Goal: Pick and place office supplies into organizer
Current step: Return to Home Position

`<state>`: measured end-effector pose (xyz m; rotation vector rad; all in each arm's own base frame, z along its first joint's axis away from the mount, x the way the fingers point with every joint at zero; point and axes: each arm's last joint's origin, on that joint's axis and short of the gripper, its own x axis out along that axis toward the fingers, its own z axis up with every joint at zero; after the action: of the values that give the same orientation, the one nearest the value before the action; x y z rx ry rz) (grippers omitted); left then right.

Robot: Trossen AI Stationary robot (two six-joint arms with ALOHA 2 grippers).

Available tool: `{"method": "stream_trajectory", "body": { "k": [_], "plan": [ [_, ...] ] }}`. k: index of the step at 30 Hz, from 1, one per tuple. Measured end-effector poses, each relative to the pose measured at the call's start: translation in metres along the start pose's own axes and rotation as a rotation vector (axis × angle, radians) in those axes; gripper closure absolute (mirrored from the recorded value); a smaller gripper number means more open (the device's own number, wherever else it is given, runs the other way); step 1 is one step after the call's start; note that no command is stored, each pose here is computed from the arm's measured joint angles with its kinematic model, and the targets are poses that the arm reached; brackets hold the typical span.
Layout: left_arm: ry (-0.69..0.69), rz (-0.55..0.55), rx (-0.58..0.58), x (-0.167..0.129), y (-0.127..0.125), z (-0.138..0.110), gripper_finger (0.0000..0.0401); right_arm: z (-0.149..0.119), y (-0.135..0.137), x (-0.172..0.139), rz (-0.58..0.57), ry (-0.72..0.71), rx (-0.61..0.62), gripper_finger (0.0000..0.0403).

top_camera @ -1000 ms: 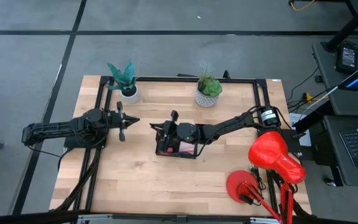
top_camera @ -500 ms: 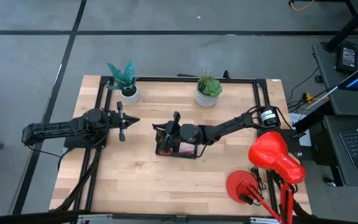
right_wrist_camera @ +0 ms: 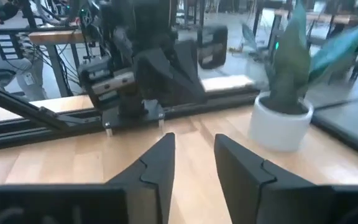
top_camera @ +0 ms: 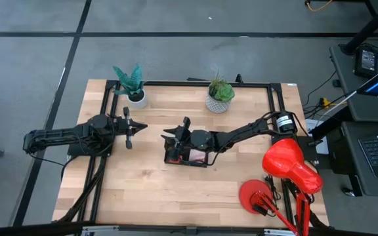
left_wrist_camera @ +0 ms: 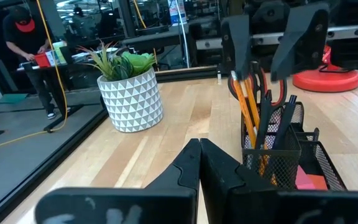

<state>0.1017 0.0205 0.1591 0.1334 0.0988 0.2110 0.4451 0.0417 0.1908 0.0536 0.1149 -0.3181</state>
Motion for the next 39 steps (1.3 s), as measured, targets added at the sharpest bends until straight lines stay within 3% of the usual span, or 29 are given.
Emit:
{"method": "stream_trajectory", "body": {
  "k": [8, 14, 18, 23, 29, 33, 39],
  "plan": [
    [-0.002, 0.001, -0.027, 0.000, 0.000, 0.000, 0.0399, 0.051, -0.006, -0.025, 0.001, -0.013, -0.117, 0.0297],
    [-0.048, -0.010, -0.146, -0.002, 0.001, 0.012, 0.0399, 0.080, -0.015, -0.054, 0.059, 0.119, -0.135, 0.0385],
    [-0.099, -0.103, -0.150, -0.005, 0.001, 0.026, 0.0399, 0.086, -0.020, -0.069, 0.129, 0.157, -0.151, 0.0397],
    [-0.141, -0.092, -0.072, -0.008, 0.003, 0.038, 0.0399, 0.071, -0.044, -0.090, 0.122, 0.124, -0.116, 0.0401],
    [-0.137, -0.025, -0.024, -0.008, 0.004, 0.036, 0.0400, 0.039, -0.081, -0.128, 0.168, 0.017, -0.105, 0.0401],
    [-0.143, 0.008, -0.007, -0.009, 0.005, 0.037, 0.0399, 0.029, -0.105, -0.152, 0.133, -0.003, -0.100, 0.0402],
    [-0.097, -0.029, 0.001, -0.011, 0.004, 0.031, 0.0399, 0.034, -0.136, -0.183, 0.262, -0.080, -0.082, 0.0402]
  ]
}}
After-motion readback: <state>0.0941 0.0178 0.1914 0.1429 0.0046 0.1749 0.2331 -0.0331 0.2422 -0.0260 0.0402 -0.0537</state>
